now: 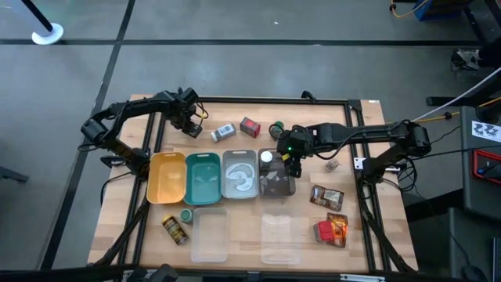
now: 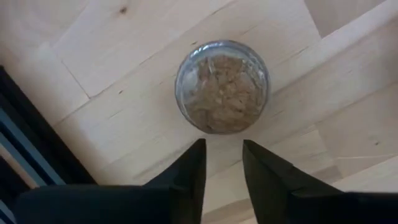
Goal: Sort spices by type
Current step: Put the left brown seasoning bottle into the gray bin
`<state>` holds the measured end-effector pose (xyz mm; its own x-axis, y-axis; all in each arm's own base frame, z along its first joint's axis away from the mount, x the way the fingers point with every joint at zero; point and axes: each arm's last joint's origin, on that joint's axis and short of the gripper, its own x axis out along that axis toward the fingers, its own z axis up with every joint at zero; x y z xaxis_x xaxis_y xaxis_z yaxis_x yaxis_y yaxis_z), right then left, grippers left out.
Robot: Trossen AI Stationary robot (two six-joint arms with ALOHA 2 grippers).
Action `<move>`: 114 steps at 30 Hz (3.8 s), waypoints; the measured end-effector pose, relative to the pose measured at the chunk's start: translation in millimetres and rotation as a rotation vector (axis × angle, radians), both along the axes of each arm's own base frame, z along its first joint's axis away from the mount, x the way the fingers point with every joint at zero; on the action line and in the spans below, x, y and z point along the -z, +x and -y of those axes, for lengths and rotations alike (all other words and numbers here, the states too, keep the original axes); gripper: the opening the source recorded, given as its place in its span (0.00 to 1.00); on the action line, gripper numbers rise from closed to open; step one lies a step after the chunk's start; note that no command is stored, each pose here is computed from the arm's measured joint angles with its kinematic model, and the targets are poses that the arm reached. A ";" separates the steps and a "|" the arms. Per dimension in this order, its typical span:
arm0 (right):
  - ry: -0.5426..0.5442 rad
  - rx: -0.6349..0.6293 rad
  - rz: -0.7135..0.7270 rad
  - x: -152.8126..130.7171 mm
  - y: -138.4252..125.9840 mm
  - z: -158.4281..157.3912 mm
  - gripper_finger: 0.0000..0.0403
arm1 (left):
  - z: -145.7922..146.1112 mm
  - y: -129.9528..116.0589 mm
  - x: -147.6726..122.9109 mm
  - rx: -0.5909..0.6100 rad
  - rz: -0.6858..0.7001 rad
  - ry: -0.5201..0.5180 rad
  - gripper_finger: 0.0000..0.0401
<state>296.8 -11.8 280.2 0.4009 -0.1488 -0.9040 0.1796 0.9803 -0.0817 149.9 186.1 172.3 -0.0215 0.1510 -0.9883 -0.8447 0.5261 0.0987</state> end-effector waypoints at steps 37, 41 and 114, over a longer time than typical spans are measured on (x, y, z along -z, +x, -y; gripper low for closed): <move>0.000 0.000 -0.002 0.2 0.0 0.0 0.71 | -12.8 10.6 -3.1 0.193 0.068 0.143 0.63; 0.000 0.000 -0.002 0.2 -0.1 0.0 0.71 | -13.4 11.1 -3.4 0.193 0.073 0.150 0.63; -0.028 0.496 0.012 8.9 -145.1 2.1 0.71 | 141.3 149.9 -87.5 0.926 0.530 0.044 0.42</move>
